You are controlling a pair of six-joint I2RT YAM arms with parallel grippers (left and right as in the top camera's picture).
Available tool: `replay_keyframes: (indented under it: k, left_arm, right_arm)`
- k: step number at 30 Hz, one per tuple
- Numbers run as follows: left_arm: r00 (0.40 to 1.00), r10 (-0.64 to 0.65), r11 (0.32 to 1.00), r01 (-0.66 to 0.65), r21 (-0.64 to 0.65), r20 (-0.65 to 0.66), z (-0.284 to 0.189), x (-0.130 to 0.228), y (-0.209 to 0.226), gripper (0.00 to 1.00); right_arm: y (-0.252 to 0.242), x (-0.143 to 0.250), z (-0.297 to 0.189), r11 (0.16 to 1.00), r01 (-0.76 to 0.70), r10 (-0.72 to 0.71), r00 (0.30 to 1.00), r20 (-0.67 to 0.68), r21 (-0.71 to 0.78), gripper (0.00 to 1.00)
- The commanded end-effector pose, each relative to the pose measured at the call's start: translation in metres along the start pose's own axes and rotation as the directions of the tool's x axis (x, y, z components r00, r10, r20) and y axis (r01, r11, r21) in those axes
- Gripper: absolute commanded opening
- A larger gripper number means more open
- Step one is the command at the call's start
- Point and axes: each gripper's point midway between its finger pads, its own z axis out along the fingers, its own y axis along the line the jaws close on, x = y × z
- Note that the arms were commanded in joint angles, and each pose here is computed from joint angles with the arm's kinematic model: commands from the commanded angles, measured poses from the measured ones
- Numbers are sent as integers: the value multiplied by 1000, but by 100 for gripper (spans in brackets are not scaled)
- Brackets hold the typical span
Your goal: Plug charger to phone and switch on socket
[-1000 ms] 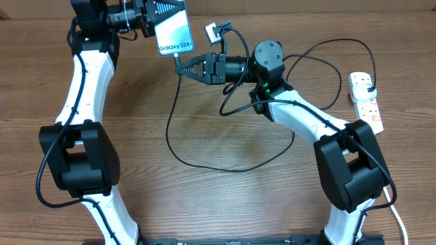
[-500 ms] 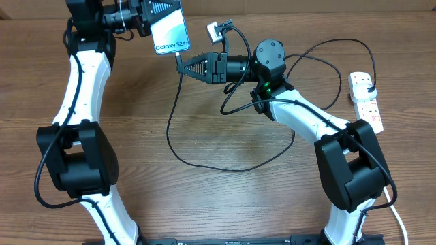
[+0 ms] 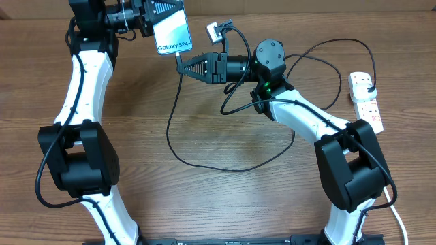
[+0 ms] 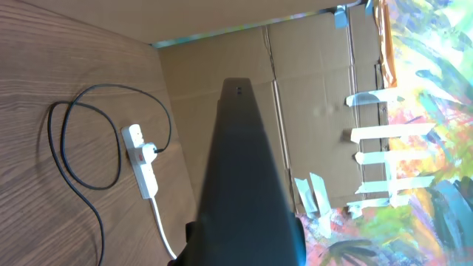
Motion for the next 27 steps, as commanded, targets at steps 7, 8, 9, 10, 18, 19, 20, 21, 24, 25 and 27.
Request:
replay_keyframes:
  k: [7,8,9,10,18,19,20,21,24,25,27]
  left_arm:
    - [1000,17,1000,-17,10,-18,6,5,-13,4]
    - [1000,17,1000,-17,9,-16,6,5,-13,4]
    - [1000,17,1000,-17,9,-14,6,4,-13,4]
    - [1000,17,1000,-17,9,-14,6,4,-13,4]
    - [1000,17,1000,-17,10,-18,16,7,-14,4]
    - [1000,18,1000,-17,10,-18,17,7,-14,4]
    - [1000,18,1000,-17,10,-19,17,7,-14,4]
    - [1000,18,1000,-17,10,-20,17,7,-14,4]
    - [1000,18,1000,-17,10,-20,15,7,-14,4]
    - [1000,18,1000,-17,10,-19,15,7,-14,4]
    - [1000,18,1000,-17,11,-22,14,7,-14,4]
  right_arm:
    - [18,-11,-3,999,45,-45,999,21,-12,4]
    - [18,-11,-3,999,45,-45,999,22,-12,4]
    - [18,-11,-3,999,45,-45,999,22,-12,4]
    - [18,-11,-3,999,45,-45,999,22,-12,4]
    - [18,-11,-3,999,45,-45,999,22,-12,4]
    - [18,-11,-3,999,45,-45,999,22,-12,4]
    - [18,-11,-3,999,45,-45,999,22,-12,4]
    - [18,-11,-3,999,45,-44,999,21,-12,4]
    - [18,-10,-3,999,45,-44,999,20,-12,4]
    - [18,-10,-3,999,45,-44,999,20,-12,4]
    - [18,-10,-3,999,44,-44,999,20,-12,4]
